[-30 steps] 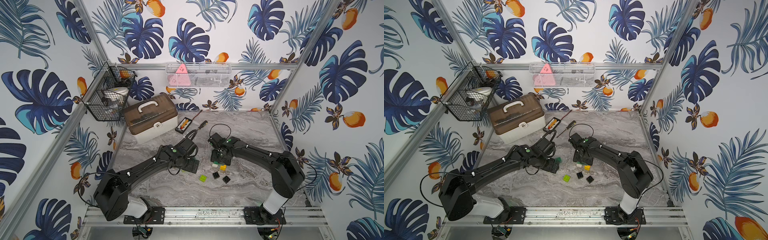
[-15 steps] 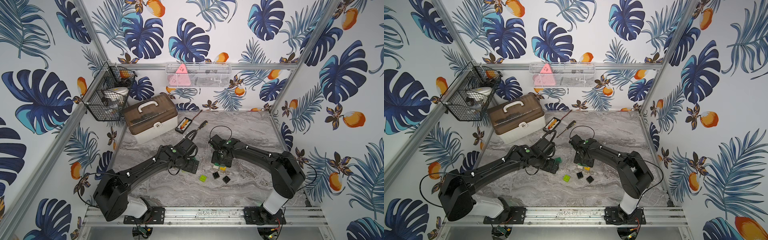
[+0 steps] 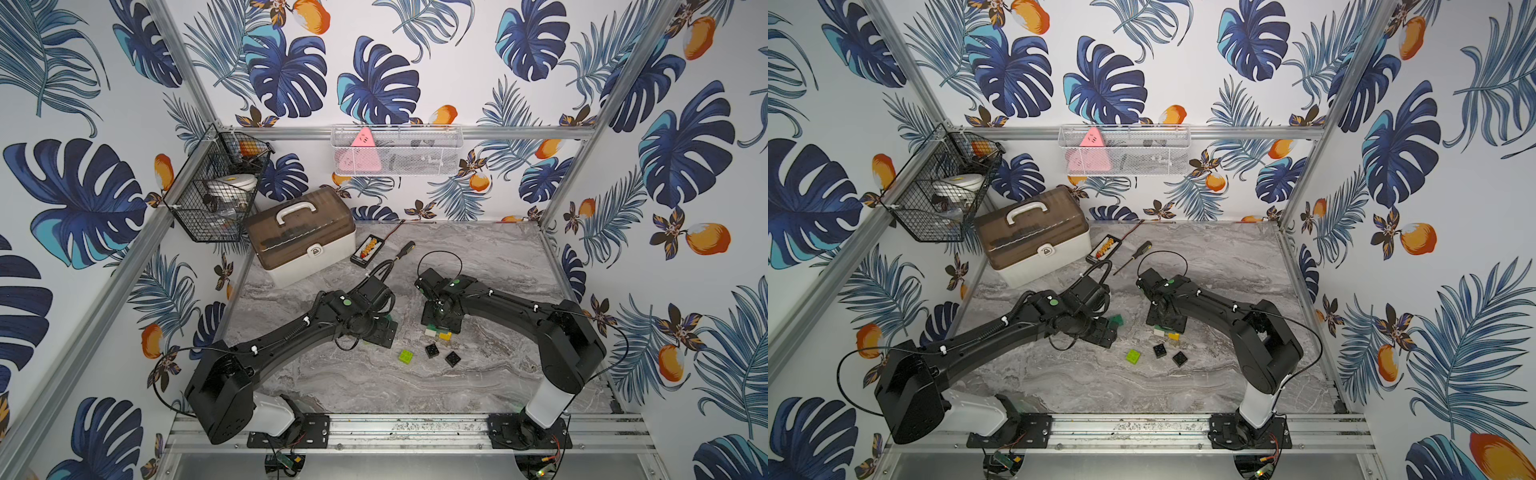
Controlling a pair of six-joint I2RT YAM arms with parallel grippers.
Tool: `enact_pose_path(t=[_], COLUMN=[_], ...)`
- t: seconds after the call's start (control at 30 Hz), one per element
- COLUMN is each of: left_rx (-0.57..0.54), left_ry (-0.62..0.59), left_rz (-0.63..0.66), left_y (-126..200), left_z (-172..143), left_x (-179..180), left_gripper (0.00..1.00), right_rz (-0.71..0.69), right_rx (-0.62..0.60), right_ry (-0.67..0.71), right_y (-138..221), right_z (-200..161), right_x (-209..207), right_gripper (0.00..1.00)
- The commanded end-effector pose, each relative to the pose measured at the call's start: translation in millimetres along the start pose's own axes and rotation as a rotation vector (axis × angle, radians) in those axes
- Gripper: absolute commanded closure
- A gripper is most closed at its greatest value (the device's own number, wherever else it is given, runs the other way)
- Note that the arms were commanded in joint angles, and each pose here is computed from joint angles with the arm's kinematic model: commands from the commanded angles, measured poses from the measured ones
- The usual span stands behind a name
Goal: Assemble a giraffe with lego
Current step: Assemble the lego brick with the lego brick.
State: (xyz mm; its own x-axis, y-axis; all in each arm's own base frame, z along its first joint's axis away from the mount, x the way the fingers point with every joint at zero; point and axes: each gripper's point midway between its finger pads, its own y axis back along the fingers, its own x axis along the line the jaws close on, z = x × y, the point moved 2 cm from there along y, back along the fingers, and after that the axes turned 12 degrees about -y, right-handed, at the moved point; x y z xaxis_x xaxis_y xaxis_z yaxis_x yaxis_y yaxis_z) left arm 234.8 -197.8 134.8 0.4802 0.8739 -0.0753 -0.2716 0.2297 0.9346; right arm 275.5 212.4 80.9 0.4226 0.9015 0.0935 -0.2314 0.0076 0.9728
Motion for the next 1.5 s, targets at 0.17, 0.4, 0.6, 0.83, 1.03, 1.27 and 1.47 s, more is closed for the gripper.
enact_pose_path(t=[0.17, 0.4, 0.6, 0.83, 1.03, 1.27, 1.47], left_rx=[0.004, 0.01, 0.009, 0.007, 0.006, 0.006, 0.008], left_ry=[-0.013, -0.014, -0.017, -0.016, -0.015, -0.016, -0.016], left_rz=[0.006, 0.003, 0.003, 0.001, 0.001, -0.001, -0.002], left_y=[1, 0, -1, -2, -2, -3, -3], left_z=[0, -2, -1, 0, 0, 0, 2], left_x=[1, 0, 0, 0, 0, -1, -1], left_gripper=[0.02, 0.02, 0.02, 0.02, 0.02, 0.02, 0.02], right_rz=[-0.004, -0.02, -0.048, -0.059, -0.061, -0.048, -0.03], right_rx=[-0.02, -0.013, -0.014, -0.022, -0.024, -0.036, -0.028], right_ry=[-0.029, -0.034, -0.031, -0.022, -0.022, -0.024, -0.024], right_y=[0, -5, -7, -4, -3, 1, 0], right_z=[5, 4, 3, 3, 3, 4, 4], right_x=[3, 1, -6, -10, -14, -14, -15], right_gripper=[0.53, 0.54, 0.55, 0.55, 0.55, 0.55, 0.56])
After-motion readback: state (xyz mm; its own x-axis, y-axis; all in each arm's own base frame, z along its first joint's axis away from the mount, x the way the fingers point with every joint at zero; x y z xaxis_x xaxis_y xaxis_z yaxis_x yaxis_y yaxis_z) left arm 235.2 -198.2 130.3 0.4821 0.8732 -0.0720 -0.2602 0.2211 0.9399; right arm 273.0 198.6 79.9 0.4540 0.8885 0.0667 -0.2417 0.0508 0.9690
